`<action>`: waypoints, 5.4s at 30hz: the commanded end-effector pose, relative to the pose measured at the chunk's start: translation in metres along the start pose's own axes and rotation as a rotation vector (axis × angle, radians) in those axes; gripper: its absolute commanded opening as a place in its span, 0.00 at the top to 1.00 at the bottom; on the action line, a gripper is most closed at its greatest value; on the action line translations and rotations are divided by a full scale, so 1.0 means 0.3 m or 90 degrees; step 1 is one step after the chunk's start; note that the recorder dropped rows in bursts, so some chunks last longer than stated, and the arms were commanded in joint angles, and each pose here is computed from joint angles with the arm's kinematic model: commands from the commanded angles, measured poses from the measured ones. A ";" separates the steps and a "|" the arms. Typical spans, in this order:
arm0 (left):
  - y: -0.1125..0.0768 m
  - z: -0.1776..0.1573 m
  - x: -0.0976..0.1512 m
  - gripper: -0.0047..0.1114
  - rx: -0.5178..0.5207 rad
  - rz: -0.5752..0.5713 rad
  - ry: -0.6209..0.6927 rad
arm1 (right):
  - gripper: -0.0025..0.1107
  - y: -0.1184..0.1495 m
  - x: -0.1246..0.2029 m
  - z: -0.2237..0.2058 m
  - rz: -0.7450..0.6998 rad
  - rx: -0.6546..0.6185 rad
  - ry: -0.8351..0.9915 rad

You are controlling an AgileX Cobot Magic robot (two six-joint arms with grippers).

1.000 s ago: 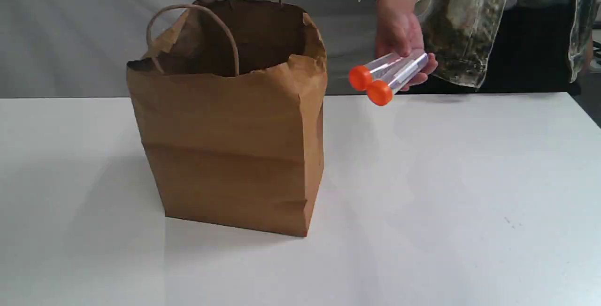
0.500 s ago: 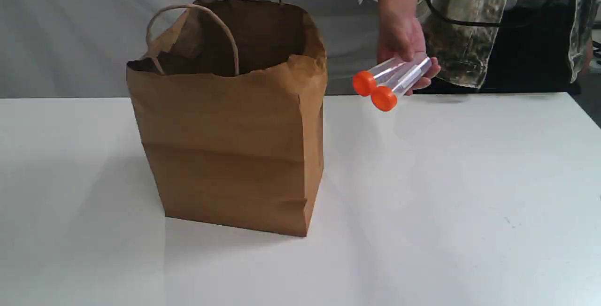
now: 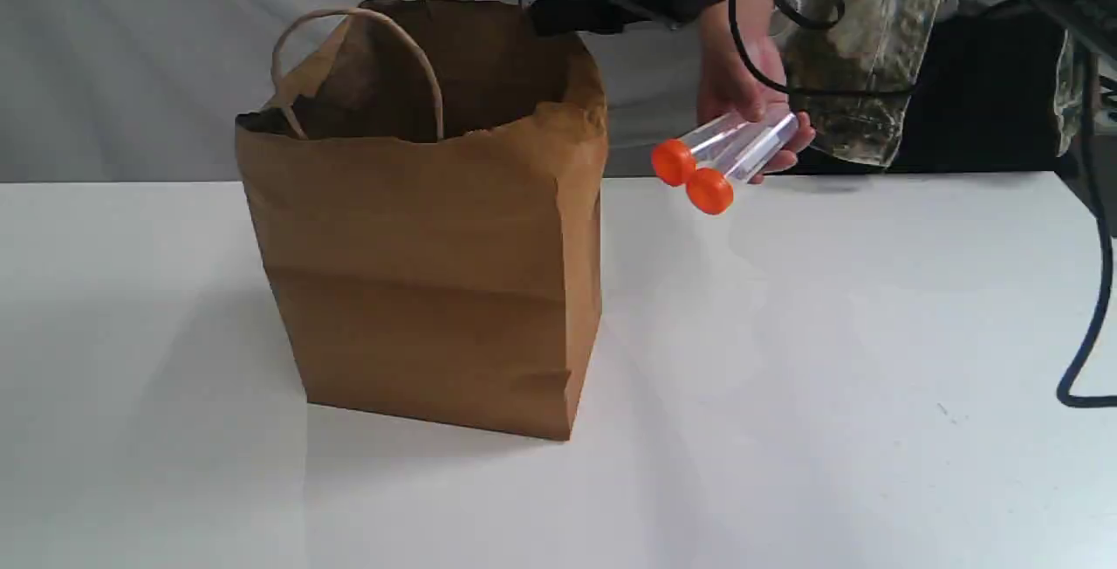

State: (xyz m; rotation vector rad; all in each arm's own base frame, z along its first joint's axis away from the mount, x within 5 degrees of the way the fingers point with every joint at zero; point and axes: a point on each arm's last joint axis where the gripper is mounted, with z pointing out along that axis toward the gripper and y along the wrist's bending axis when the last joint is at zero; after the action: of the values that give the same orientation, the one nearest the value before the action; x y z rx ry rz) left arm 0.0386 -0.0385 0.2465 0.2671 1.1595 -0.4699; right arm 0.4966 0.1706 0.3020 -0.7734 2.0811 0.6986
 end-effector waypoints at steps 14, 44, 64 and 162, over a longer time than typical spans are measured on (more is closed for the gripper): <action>0.000 -0.001 -0.002 0.96 0.000 -0.009 -0.001 | 0.39 -0.004 0.105 0.149 0.000 -0.033 0.061; 0.080 0.424 -0.111 0.82 0.182 -0.029 0.079 | 0.98 -0.004 0.113 0.154 -0.007 -0.032 0.073; 0.209 0.819 0.088 0.32 0.287 0.038 0.253 | 0.98 -0.003 0.115 0.154 -0.005 -0.035 0.076; 0.139 0.925 0.030 0.96 0.187 0.114 0.266 | 0.98 -0.014 0.075 0.075 0.009 0.089 0.035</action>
State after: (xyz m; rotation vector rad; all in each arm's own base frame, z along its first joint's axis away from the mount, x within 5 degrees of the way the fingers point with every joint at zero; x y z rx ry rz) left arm 0.2911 -0.1282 0.3427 0.7645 1.4655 -0.4482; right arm 0.5000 0.1793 0.2594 -0.7192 2.1970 0.5363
